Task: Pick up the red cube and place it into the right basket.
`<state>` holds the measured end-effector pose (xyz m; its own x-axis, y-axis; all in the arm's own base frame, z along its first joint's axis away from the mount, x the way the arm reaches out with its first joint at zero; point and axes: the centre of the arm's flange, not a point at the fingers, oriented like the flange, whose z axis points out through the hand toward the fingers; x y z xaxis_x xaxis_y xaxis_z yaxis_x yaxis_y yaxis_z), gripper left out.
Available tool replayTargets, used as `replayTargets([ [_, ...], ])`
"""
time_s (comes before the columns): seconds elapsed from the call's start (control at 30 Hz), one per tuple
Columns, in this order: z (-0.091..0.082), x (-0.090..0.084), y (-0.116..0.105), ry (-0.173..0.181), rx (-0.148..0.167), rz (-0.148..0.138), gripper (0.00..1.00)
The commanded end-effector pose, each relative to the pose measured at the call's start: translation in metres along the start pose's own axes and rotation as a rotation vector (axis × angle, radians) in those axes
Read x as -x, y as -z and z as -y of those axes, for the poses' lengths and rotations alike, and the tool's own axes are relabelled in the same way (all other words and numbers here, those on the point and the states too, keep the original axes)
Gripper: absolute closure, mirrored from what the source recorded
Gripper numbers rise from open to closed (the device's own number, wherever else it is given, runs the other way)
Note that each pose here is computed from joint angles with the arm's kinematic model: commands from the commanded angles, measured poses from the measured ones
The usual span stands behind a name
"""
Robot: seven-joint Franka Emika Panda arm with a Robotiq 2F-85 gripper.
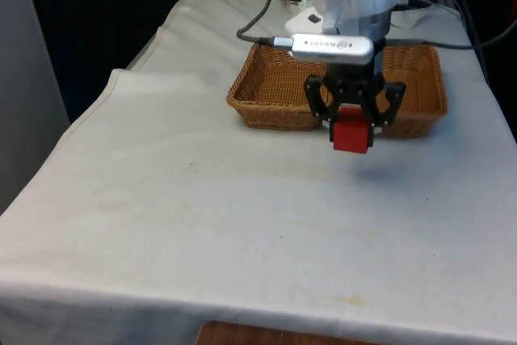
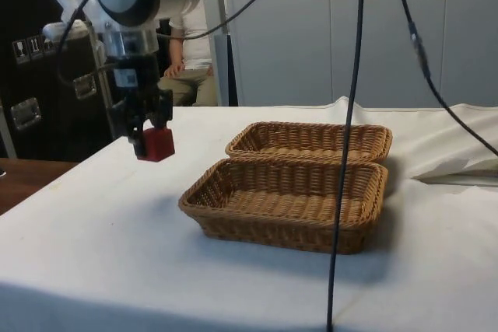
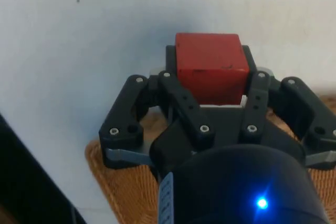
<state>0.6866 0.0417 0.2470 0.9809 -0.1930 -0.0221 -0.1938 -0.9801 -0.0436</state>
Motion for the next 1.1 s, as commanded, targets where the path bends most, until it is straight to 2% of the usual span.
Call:
replayTargets([
  [0.0,0.000,0.004,0.005,-0.002,0.004,-0.003,0.97],
  [0.03,-0.001,0.007,0.013,-0.003,0.001,-0.004,0.97],
  [0.07,-0.001,0.004,0.007,0.000,-0.004,0.000,0.97],
  [0.27,-0.003,0.020,0.032,0.004,-0.008,-0.006,0.97],
  [0.33,-0.003,0.020,0.031,0.007,-0.012,0.000,0.97],
  [0.57,-0.006,0.041,0.047,0.016,-0.019,-0.012,0.97],
  [0.6,-0.007,0.039,0.046,0.014,-0.020,-0.001,0.97],
  [0.63,-0.007,0.043,0.048,0.017,-0.021,-0.014,0.97],
  [0.83,-0.010,0.058,0.052,0.019,-0.034,-0.025,0.97],
  [0.87,-0.011,0.057,0.049,0.017,-0.032,-0.010,0.97],
  [0.9,-0.010,0.061,0.052,0.019,-0.036,-0.027,0.97],
  [1.07,-0.014,0.076,0.052,0.021,-0.047,-0.038,0.97],
])
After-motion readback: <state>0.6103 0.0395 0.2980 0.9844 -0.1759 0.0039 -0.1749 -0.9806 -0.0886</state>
